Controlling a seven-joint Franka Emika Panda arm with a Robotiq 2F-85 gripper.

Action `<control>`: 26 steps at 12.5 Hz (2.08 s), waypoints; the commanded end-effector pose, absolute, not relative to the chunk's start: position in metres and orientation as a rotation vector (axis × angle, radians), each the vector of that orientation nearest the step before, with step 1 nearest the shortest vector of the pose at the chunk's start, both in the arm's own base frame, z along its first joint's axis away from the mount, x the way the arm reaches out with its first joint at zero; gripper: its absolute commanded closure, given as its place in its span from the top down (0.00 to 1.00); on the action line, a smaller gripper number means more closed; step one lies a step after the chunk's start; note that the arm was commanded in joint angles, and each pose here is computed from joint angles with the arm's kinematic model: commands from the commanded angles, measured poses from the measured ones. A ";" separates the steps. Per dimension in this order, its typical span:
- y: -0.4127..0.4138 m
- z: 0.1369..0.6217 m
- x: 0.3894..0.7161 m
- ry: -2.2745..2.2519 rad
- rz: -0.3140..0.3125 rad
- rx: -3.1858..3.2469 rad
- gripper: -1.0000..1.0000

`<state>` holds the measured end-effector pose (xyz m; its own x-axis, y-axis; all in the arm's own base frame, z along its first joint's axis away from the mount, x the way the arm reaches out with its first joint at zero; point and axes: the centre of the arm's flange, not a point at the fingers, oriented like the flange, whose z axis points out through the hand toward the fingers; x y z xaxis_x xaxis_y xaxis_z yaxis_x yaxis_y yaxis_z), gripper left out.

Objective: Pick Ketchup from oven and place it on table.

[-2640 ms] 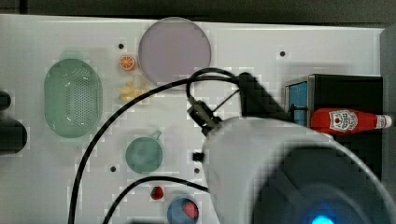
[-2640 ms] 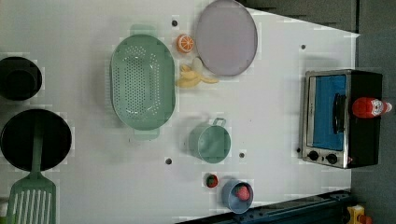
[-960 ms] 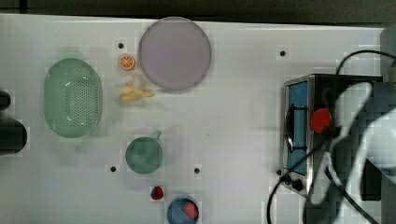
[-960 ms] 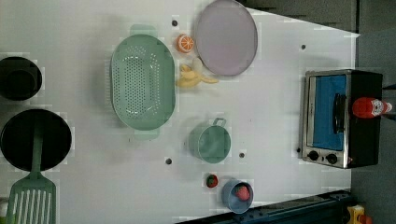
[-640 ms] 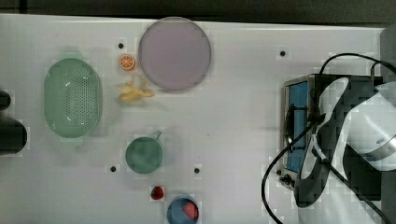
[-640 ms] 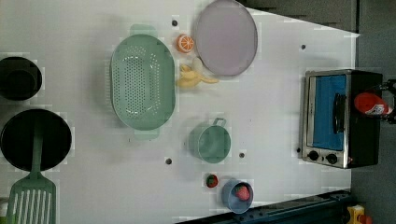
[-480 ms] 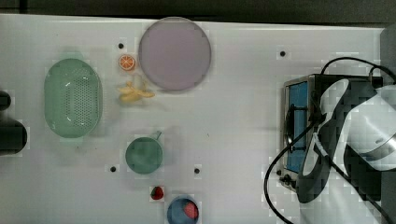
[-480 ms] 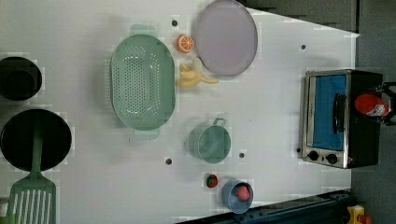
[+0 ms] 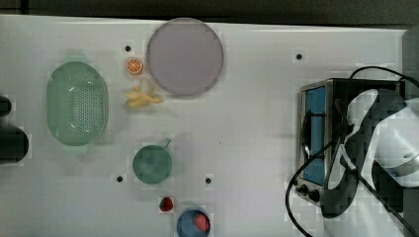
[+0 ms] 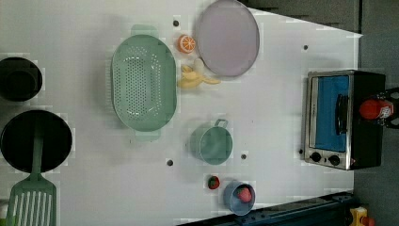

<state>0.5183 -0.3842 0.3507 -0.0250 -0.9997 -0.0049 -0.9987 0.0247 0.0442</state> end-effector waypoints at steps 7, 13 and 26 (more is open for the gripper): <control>-0.338 0.490 0.543 -2.026 0.217 2.421 0.63; -0.161 0.556 0.560 -1.598 -0.011 2.744 0.63; -0.024 0.363 0.535 -1.260 -0.224 2.844 0.63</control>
